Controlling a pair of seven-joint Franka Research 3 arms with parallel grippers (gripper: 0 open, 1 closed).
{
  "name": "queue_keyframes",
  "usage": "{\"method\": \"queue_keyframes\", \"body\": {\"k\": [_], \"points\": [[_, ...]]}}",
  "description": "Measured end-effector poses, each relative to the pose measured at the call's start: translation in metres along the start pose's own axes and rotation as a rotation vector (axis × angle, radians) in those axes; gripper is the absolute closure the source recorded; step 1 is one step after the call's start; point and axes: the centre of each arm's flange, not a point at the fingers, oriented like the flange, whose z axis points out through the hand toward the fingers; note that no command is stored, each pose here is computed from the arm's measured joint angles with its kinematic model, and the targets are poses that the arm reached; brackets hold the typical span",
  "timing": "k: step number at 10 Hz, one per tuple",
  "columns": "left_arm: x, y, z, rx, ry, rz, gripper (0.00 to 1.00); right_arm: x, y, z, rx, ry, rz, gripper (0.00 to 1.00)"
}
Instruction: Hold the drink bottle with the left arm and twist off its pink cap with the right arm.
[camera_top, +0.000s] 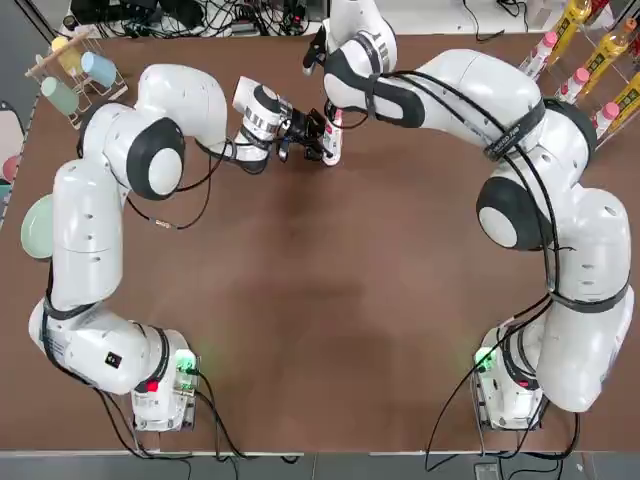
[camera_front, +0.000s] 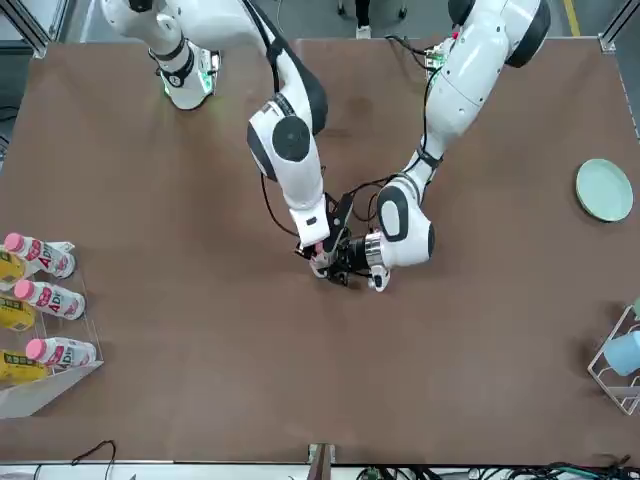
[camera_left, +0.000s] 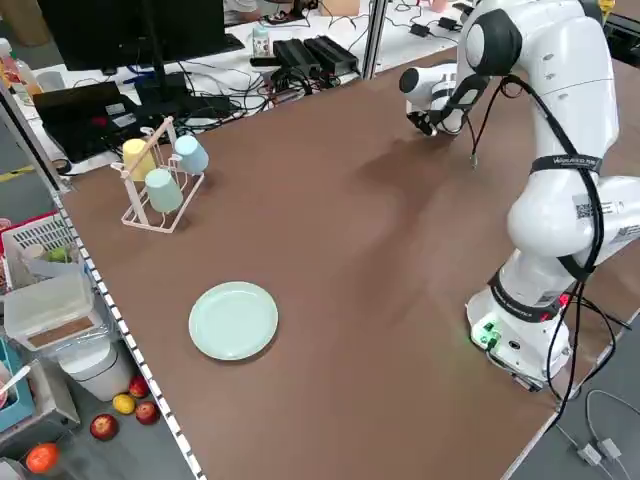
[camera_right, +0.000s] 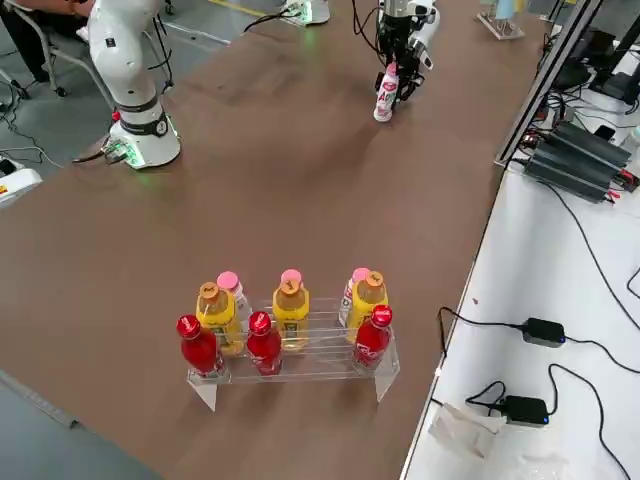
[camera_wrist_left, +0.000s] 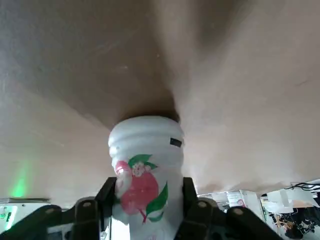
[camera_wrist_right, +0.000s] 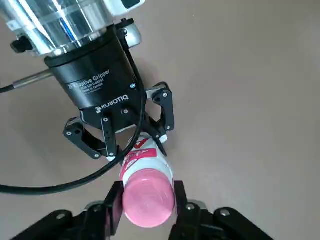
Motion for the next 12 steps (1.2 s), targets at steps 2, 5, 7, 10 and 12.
{"method": "queue_keyframes", "body": {"k": [2,5,7,10,12], "points": [[0.0005,-0.0002,-0.0001,0.001,0.000,0.002,0.43,-0.0004,0.0009,0.0003,-0.002,-0.001,-0.001,0.44],[0.0013,-0.0001,-0.0007,0.001,-0.001,0.005,0.43,-0.0007,0.0015,0.0003,-0.002,-0.001,-0.001,0.26],[0.0017,-0.0001,-0.0009,0.002,-0.002,0.004,0.43,-0.0003,0.0008,0.0002,-0.002,-0.001,0.011,0.30],[0.0020,0.0000,-0.0009,0.002,-0.002,0.004,0.43,0.0016,-0.0046,0.0002,0.001,0.000,0.015,0.44],[0.0021,0.0000,-0.0010,0.002,-0.002,0.004,0.43,0.0021,-0.0044,-0.0007,0.000,0.002,0.016,0.51]]}}
